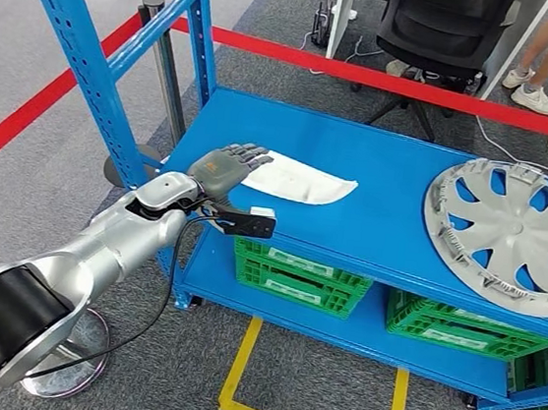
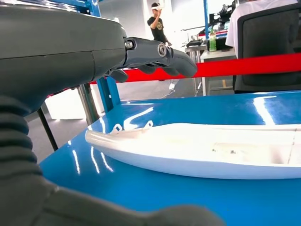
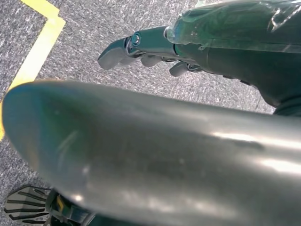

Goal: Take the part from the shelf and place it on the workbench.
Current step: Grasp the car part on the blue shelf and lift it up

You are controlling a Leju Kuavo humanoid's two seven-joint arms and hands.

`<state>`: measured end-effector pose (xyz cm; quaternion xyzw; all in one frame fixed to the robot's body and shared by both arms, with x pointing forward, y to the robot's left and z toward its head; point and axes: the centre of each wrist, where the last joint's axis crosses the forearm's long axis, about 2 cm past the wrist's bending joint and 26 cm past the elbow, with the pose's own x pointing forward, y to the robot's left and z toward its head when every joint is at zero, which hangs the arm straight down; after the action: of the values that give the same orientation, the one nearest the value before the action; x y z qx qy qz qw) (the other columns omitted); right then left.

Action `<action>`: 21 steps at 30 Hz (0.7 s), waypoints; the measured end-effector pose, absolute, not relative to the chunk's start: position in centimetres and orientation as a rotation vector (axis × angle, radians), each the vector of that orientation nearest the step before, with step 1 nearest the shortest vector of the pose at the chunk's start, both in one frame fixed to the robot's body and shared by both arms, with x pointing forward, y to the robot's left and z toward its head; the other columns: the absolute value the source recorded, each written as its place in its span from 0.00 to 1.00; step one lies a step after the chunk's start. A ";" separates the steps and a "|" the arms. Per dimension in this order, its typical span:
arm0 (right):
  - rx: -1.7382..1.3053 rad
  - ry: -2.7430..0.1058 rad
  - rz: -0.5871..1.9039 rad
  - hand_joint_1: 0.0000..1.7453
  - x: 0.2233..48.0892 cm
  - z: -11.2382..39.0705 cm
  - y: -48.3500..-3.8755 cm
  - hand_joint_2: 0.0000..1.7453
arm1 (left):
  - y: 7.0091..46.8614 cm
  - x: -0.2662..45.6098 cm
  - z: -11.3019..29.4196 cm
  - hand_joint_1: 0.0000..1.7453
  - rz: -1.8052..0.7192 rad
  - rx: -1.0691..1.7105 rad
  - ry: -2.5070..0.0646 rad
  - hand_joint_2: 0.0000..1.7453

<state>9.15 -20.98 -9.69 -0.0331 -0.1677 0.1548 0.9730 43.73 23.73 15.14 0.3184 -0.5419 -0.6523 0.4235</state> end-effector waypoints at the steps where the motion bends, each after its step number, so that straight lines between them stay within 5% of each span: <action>1: -0.067 -0.338 0.313 0.00 9.2 -9.7 -21.0 0.00 | 23.7 43.7 15.1 0.00 -1.634 0.794 -1.349 1.00; 21: -0.068 -0.331 0.319 0.00 9.2 -9.7 -21.0 0.00 | 26.0 42.8 12.7 0.00 -1.596 0.762 -1.146 1.00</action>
<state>9.20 -20.95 -9.67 -0.0337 -0.1639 0.1581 0.9731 42.75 26.01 12.71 0.3144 -0.4728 -0.6584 0.4941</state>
